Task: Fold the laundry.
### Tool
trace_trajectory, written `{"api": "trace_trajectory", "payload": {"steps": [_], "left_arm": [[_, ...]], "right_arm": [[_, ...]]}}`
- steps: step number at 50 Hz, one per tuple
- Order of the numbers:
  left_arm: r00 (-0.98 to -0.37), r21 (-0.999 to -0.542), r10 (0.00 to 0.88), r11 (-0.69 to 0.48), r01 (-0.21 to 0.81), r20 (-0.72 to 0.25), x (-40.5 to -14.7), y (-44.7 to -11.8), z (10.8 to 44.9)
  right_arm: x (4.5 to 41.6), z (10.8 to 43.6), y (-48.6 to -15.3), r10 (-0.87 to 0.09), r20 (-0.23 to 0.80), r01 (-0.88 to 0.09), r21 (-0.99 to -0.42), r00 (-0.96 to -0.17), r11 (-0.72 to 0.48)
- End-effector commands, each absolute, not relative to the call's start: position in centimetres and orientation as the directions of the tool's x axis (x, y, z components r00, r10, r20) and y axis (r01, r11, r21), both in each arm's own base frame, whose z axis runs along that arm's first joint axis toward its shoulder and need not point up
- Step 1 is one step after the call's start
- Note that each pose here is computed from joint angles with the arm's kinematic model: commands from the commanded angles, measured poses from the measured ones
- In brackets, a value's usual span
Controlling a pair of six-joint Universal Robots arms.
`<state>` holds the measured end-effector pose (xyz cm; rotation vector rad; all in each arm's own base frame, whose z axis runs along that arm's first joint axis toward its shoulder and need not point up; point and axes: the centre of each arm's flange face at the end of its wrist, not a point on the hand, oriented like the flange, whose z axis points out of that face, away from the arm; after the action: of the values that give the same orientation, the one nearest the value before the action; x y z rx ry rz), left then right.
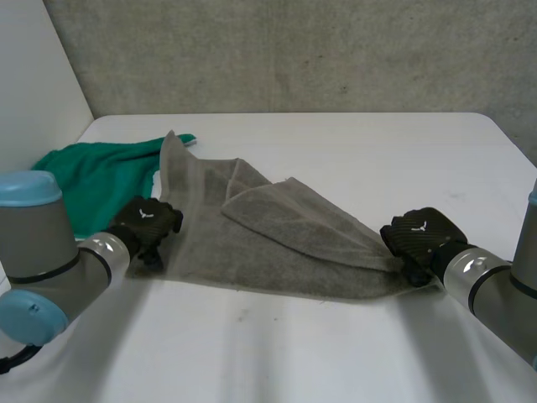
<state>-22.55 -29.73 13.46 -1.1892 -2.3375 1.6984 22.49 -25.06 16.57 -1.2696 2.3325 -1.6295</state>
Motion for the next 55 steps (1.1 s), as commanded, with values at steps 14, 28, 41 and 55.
{"api": "trace_trajectory", "payload": {"steps": [14, 28, 41, 55], "left_arm": [[-0.729, -0.821, 0.552, 0.131, 0.556, -0.406, -21.5, -30.4, 12.1], [-0.725, -0.819, 0.559, 0.133, 0.558, -0.403, -21.8, -30.7, 11.9], [-0.718, -0.815, 0.572, 0.142, 0.562, -0.396, -22.0, -30.2, 11.7], [-0.719, -0.809, 0.573, 0.156, 0.567, -0.393, -21.9, -30.5, 10.9]], "right_arm": [[22.5, 15.9, -25.3, -0.618, 0.411, -0.595, -0.796, -0.67, 0.115], [22.6, 15.6, -25.4, -0.618, 0.417, -0.597, -0.795, -0.666, 0.107], [22.6, 15.4, -25.4, -0.621, 0.416, -0.599, -0.793, -0.665, 0.111], [22.6, 15.2, -25.4, -0.622, 0.415, -0.602, -0.791, -0.664, 0.114]]}}
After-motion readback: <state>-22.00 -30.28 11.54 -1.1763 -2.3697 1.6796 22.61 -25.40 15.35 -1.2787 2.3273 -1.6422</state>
